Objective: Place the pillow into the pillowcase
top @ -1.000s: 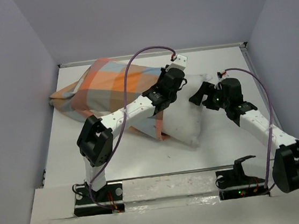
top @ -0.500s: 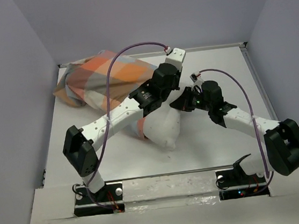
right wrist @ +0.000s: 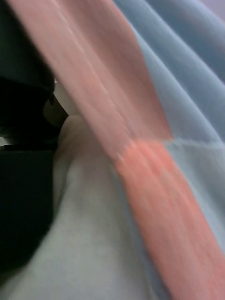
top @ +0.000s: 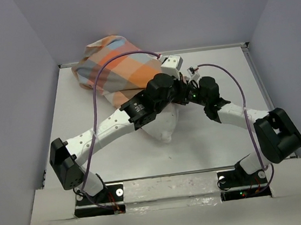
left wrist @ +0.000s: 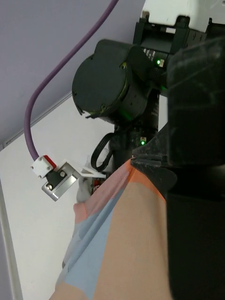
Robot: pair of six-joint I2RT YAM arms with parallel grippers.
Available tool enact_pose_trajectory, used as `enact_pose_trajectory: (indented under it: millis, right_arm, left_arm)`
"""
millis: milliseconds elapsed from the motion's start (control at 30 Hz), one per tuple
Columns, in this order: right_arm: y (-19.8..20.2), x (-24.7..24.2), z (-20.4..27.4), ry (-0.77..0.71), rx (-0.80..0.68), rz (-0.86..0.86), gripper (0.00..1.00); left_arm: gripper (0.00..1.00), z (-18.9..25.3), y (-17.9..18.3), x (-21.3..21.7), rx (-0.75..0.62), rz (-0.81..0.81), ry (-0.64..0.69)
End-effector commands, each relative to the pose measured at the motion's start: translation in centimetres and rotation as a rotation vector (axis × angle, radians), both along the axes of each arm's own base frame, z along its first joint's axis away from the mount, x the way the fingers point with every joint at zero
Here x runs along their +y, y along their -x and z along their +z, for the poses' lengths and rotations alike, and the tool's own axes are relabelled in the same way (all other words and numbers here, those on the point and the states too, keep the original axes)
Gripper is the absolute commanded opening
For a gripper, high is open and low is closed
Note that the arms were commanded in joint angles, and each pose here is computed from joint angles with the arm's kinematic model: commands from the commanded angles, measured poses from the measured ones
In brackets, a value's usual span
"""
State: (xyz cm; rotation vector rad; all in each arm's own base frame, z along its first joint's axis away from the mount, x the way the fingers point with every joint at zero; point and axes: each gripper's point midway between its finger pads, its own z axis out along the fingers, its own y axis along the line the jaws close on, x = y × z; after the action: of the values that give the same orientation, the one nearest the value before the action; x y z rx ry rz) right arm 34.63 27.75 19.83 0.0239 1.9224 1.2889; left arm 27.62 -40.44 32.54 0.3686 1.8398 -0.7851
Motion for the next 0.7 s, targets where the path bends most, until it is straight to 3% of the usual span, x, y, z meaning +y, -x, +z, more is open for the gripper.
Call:
enact_pose_trajectory:
  millis: [0,167,233,267,300,367,400,433,467,533,567,633,667]
  right_arm:
    - [-4.3,0.2,4.8,-0.15,-0.118,-0.15,0.0]
    - [-5.1,0.2,3.8,-0.174,-0.09,-0.182,0.0]
    - [-4.8,0.0,3.9,-0.173,-0.097,-0.18,0.0]
    - [-4.1,-0.2,5.1,-0.19,-0.115,-0.174,0.0]
    - [-3.8,-0.5,5.4,-0.187,-0.12,-0.185,0.0]
    - [-3.0,-1.6,5.3,-0.155,-0.128,-0.216,0.0]
    - [-2.9,-2.4,4.6,-0.12,-0.1,-0.24,0.0]
    - [-2.4,-2.9,5.9,-0.119,-0.128,-0.253,0.0]
    - [-2.4,-3.7,5.6,-0.104,-0.122,-0.273,0.0]
    - [-2.5,-5.3,5.6,-0.095,-0.12,-0.299,0.0]
    - [-2.4,-5.7,5.3,-0.09,-0.112,-0.298,0.0]
    - [-2.7,-7.0,4.8,-0.091,-0.091,-0.311,0.0]
    - [-2.5,-7.3,4.7,-0.093,-0.088,-0.312,0.0]
  left_arm:
    - [0.0,9.8,8.9,-5.3,-0.004,-0.329,0.34]
    - [0.0,12.6,12.5,-8.6,-0.002,-0.464,0.38]
    - [0.0,12.1,12.2,-9.0,-0.005,-0.455,0.366]
    - [0.14,10.9,11.6,-8.7,-0.03,-0.431,0.292]
    - [0.29,10.1,9.2,-7.9,-0.052,-0.298,0.248]
    - [0.65,6.7,8.0,-5.5,-0.069,-0.198,0.126]
    - [0.83,5.6,6.4,-3.3,-0.089,-0.072,0.079]
    - [0.88,6.3,6.3,-0.4,-0.096,-0.007,0.096]
    - [0.89,2.1,6.1,1.4,-0.07,0.042,0.018]
    - [0.89,2.7,6.0,6.8,-0.072,0.195,0.092]
    - [0.89,-1.2,6.2,8.5,-0.045,0.227,0.037]
    - [0.84,-1.2,6.9,11.8,-0.044,0.269,0.11]
    - [0.81,-4.5,7.1,12.9,-0.011,0.295,0.082]
